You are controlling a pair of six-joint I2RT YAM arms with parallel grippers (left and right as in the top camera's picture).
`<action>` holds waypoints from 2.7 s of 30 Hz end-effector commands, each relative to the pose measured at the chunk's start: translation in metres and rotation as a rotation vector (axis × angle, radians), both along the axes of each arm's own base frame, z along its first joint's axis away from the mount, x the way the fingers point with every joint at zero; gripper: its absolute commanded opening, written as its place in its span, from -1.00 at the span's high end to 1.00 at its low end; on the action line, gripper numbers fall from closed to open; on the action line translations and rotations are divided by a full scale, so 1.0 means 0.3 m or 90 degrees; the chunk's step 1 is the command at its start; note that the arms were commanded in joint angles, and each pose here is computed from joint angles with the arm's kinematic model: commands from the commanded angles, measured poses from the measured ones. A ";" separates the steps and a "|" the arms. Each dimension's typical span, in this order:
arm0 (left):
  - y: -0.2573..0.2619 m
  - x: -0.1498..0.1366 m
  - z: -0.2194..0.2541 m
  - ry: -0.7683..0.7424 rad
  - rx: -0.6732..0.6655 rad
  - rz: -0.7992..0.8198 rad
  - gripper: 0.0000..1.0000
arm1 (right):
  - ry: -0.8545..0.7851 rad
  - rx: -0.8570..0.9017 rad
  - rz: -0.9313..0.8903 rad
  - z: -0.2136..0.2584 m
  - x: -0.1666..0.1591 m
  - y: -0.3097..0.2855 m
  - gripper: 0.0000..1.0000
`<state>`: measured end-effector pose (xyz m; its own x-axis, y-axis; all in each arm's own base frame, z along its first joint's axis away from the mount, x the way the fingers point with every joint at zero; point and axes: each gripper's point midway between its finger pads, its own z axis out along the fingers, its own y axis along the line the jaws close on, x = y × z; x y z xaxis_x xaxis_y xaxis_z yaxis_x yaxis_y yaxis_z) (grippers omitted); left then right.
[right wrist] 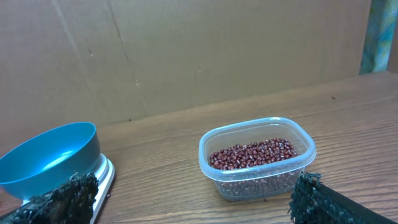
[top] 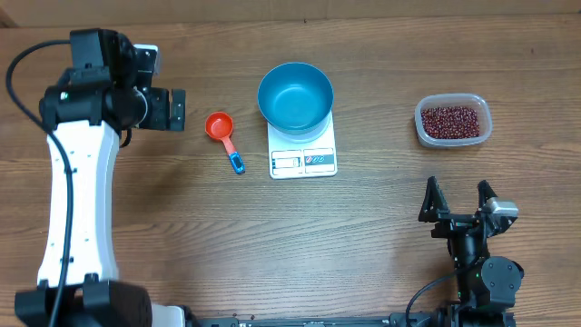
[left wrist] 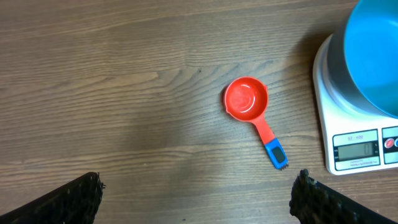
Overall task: Scoop item into bowl and weigh 150g on scale
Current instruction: 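Move the left gripper forward over the red scoop, then lower the left gripper and close it on the red scoop's rim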
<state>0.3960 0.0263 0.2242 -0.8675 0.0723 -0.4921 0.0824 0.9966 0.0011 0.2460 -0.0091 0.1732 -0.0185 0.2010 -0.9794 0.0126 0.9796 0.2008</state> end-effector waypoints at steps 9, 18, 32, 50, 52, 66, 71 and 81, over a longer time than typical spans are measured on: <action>-0.028 0.047 -0.150 0.083 -0.027 -0.029 -0.99 | 0.000 0.002 -0.001 -0.009 0.001 0.001 -1.00; -0.117 0.074 -0.282 0.143 -0.026 -0.061 -0.99 | 0.000 0.002 -0.001 -0.009 0.001 0.001 -1.00; -0.167 0.130 -0.500 0.206 -0.032 -0.036 -0.99 | 0.000 0.002 -0.001 -0.009 0.001 0.001 -1.00; -0.135 0.155 -0.622 0.233 -0.038 -0.009 -0.99 | 0.000 0.002 -0.001 -0.009 0.001 0.001 -1.00; -0.132 0.159 -0.622 0.229 -0.038 -0.008 -0.99 | 0.000 0.002 -0.001 -0.009 0.001 0.001 -1.00; -0.119 0.202 -0.621 0.198 -0.035 -0.001 -0.99 | 0.000 0.002 -0.001 -0.009 0.001 0.001 -1.00; -0.119 0.205 -0.623 0.197 -0.036 0.003 -0.99 | 0.000 0.002 -0.001 -0.009 0.001 0.001 -0.99; -0.119 0.203 -0.627 0.199 -0.037 0.007 -0.99 | 0.000 0.002 -0.001 -0.009 0.001 0.001 -1.00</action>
<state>0.4514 -0.0126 0.0361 -0.9778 0.0673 -0.1986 0.0846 0.9932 -0.0802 0.2460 -0.0092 0.1732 -0.0184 0.2010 -0.9794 0.0129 0.9795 0.2008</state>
